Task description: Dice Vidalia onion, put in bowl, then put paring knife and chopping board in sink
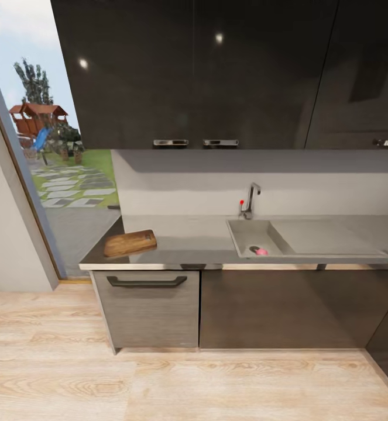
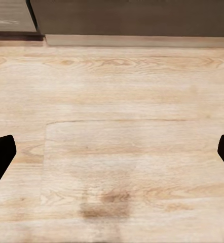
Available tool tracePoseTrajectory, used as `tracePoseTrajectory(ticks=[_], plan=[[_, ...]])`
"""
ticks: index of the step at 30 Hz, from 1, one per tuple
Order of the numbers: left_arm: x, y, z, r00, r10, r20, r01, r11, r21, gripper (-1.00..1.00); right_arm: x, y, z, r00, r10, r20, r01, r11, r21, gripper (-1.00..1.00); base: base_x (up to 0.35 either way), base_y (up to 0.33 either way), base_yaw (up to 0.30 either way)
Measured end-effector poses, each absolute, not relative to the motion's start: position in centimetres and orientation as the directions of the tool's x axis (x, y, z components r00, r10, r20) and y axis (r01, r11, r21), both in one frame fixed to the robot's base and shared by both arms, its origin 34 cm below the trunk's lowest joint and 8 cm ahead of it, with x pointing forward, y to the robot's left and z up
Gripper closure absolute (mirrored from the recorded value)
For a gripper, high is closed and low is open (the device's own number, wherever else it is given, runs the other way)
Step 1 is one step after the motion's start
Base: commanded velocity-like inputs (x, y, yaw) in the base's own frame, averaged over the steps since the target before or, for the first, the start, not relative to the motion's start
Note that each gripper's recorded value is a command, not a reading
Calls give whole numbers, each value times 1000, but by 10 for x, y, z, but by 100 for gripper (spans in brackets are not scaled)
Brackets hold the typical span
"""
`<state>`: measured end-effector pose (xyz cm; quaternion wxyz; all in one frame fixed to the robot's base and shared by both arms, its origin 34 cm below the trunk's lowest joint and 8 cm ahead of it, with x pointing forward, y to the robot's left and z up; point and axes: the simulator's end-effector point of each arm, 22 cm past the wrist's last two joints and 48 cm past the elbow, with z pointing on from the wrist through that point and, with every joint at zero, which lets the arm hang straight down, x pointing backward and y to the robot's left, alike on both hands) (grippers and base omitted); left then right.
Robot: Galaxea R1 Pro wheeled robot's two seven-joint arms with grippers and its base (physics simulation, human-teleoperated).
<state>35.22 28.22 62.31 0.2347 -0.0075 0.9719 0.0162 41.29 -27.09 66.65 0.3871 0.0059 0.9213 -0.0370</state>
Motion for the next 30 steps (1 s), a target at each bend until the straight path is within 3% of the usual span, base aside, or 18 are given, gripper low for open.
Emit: tracePoseTrajectory(ticks=[30], plan=[[341,282,651,-891,-7,-453,-22,999,28,-100,403,-270,694,-702,-18,-712,38,997,-63,-100,0,0,0]])
